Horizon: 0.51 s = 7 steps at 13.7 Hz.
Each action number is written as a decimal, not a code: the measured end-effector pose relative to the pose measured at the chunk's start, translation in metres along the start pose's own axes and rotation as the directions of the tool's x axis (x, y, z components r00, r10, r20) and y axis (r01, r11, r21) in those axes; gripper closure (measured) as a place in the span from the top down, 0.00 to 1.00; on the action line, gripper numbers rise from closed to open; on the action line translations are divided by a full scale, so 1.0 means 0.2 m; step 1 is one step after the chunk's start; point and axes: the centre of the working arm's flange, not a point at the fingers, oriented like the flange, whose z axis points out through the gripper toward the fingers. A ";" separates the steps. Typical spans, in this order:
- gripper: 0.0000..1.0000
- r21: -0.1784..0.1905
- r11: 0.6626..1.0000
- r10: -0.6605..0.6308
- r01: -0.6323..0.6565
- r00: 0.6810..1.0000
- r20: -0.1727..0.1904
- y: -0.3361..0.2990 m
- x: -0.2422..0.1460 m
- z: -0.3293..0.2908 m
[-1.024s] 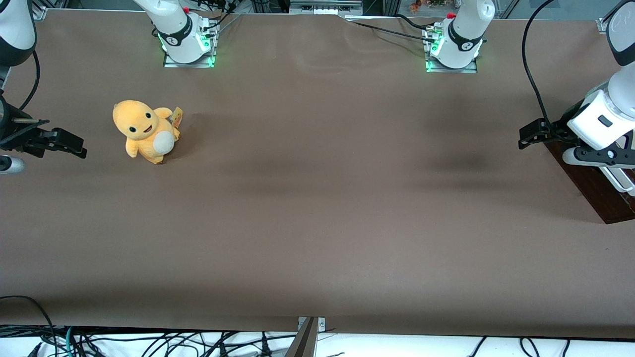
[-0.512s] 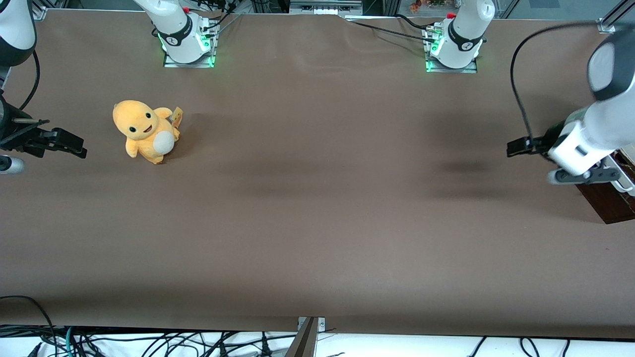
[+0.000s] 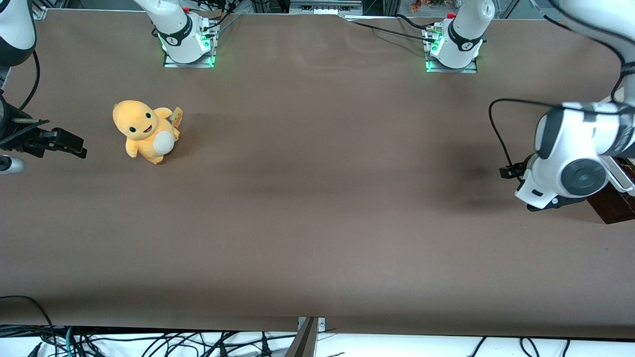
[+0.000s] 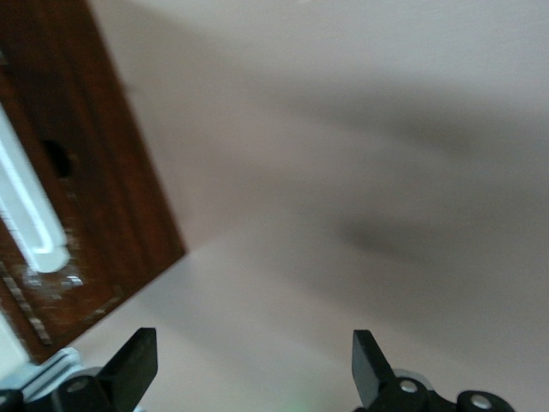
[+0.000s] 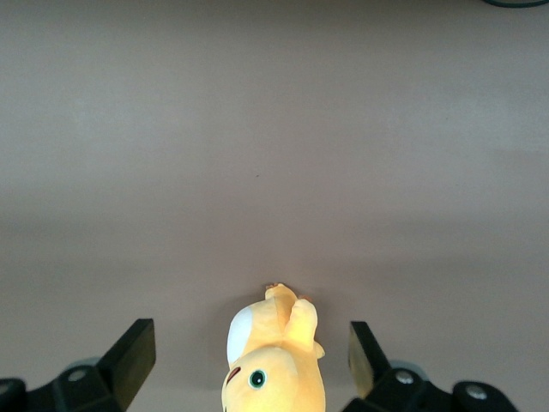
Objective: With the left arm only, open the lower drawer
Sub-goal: 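Lower the open left gripper toward the lower drawer's white bar handle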
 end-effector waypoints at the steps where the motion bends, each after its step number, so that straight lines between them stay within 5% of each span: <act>1: 1.00 0.061 0.998 -0.012 0.011 1.000 0.008 0.01 0.03 0.07; 7: 1.00 0.423 0.906 -0.052 0.032 0.998 0.037 0.03 0.20 0.48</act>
